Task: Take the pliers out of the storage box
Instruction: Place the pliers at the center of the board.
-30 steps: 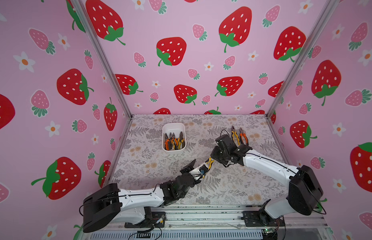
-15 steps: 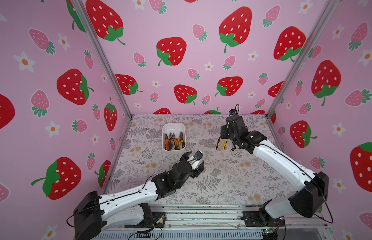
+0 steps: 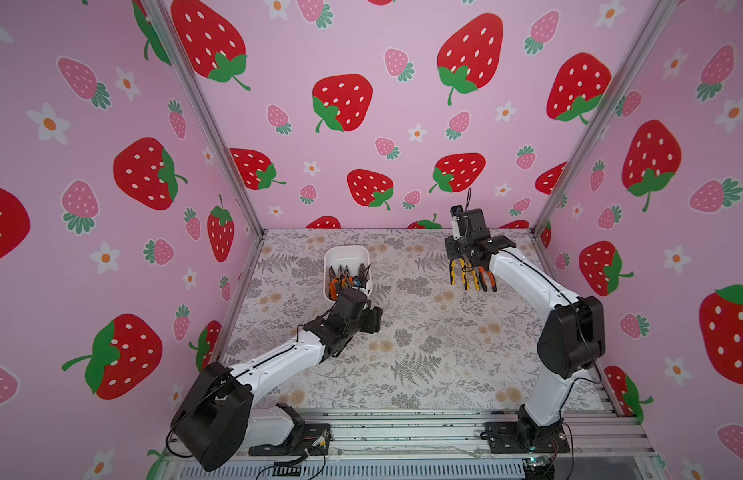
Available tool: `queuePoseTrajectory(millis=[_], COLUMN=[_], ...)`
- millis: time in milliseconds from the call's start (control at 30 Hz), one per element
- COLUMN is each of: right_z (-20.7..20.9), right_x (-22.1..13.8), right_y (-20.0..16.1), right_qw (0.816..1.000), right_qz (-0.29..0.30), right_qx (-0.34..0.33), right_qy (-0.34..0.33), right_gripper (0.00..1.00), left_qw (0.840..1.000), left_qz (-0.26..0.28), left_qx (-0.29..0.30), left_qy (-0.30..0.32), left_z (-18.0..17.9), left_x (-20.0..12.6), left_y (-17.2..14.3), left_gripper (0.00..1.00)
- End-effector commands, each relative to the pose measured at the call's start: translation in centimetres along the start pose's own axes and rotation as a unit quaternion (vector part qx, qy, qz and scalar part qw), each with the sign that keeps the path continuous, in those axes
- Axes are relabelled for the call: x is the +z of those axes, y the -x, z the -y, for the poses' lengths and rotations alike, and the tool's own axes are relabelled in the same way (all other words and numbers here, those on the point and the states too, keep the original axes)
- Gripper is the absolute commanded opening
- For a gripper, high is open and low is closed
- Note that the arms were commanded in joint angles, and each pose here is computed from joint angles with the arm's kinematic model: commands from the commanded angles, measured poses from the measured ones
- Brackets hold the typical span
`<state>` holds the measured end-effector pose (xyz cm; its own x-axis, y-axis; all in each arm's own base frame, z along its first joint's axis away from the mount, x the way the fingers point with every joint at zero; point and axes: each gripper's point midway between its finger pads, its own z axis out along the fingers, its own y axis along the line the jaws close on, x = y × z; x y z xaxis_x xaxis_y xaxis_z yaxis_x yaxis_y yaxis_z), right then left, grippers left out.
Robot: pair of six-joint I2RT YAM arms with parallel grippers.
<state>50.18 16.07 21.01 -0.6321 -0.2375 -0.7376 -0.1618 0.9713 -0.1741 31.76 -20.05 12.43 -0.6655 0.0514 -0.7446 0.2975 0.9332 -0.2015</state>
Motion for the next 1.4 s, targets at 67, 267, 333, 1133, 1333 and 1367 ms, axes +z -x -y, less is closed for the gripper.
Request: queuePoseTrajectory(millis=[67, 267, 333, 1133, 1333, 1367], right_z=[-0.5, -0.7, -0.8, 1.6, 1.5, 1.4], right_x=[2.9, 7.1, 8.0, 14.9, 15.4, 15.5], right_y=[1.7, 0.9, 0.8, -4.5, -6.0, -6.1], right_qw=[0.999, 0.999, 0.999, 0.991, 0.986, 0.986], right_qz=[0.009, -0.015, -0.019, -0.122, -0.146, -0.147], right_qx=[0.017, 0.021, 0.021, 0.06, 0.078, 0.079], right_qy=[0.031, 0.033, 0.033, 0.005, 0.017, 0.018], right_gripper=[0.0, 0.0, 0.0, 0.0, 0.0, 0.0], left_qw=[0.999, 0.999, 0.998, 0.997, 0.997, 0.997], left_qz=[0.019, 0.03, 0.031, 0.053, 0.049, 0.049], left_qx=[-0.028, -0.035, -0.039, -0.054, -0.053, -0.053], left_qy=[0.011, 0.018, 0.025, 0.034, 0.034, 0.034], left_z=[-0.5, -0.9, -1.2, -2.0, -2.0, -2.0], left_x=[-0.4, -0.9, -0.9, -1.4, -1.2, -1.2], left_y=[1.0, 0.9, 0.7, 0.4, 0.4, 0.4], left_gripper=[0.69, 0.68, 0.68, 0.69, 0.69, 0.69])
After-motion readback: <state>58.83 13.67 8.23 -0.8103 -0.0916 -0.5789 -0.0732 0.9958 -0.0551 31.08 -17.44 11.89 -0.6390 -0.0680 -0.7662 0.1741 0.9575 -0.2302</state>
